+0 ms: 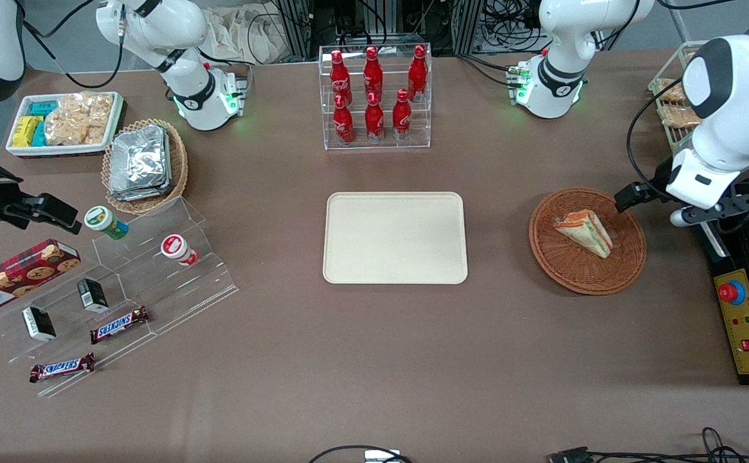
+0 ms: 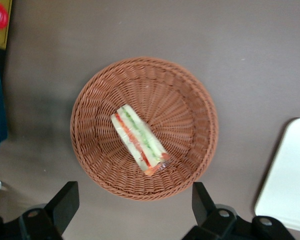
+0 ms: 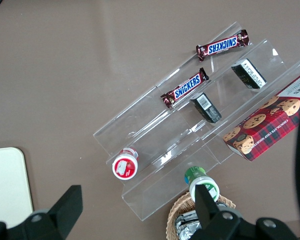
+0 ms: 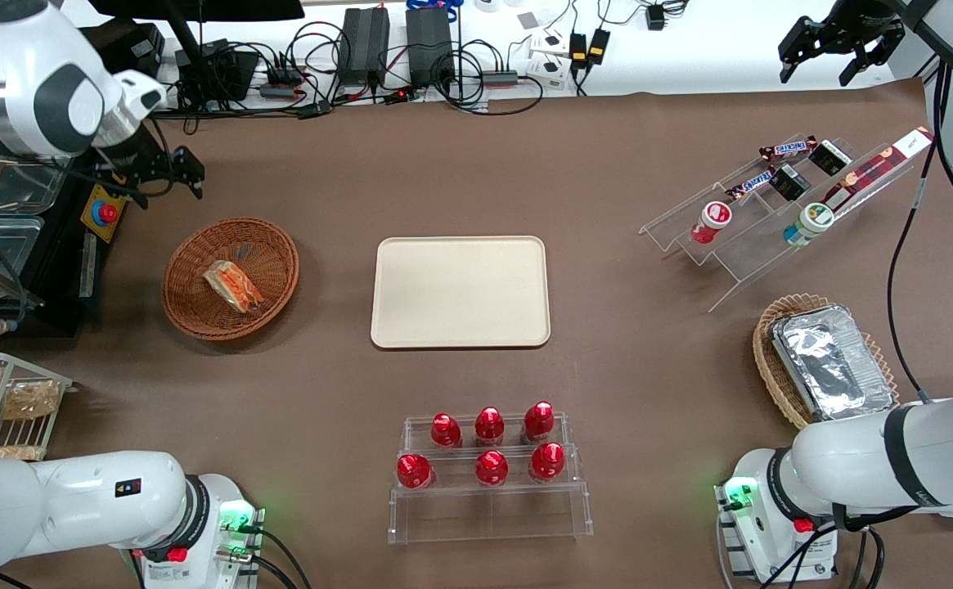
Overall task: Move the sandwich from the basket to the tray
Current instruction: 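Move the open left gripper over the sandwich in the wicker basket, then lower the left gripper around the wrapped sandwich and close it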
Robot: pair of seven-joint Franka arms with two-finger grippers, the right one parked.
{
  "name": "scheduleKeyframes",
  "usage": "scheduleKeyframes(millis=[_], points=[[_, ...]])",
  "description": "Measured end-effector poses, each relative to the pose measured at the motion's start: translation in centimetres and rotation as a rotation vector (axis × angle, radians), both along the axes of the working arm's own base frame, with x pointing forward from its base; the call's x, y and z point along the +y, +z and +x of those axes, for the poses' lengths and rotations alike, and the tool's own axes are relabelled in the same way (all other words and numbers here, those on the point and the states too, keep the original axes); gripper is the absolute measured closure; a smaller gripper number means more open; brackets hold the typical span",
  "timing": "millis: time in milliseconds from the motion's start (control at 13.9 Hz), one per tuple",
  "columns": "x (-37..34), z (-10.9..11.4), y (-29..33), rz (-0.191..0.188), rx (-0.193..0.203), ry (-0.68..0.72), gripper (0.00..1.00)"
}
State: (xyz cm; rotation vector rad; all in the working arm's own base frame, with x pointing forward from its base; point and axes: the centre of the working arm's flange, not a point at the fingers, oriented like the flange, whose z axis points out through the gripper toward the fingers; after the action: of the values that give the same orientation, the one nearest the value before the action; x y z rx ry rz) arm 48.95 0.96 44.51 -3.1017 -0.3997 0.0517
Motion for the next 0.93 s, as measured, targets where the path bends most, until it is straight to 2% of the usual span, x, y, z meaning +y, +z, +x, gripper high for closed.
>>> scheduleKeyframes(millis=[359, 719, 935], points=[[0.1, -1.9, -4.6, 0.006, -0.030, 0.145, 0.00], [0.1, -3.6, -8.9, 0.004, -0.074, 0.234, 0.00], [0.2, -4.0, -10.5, 0.001, -0.086, 0.267, 0.00]])
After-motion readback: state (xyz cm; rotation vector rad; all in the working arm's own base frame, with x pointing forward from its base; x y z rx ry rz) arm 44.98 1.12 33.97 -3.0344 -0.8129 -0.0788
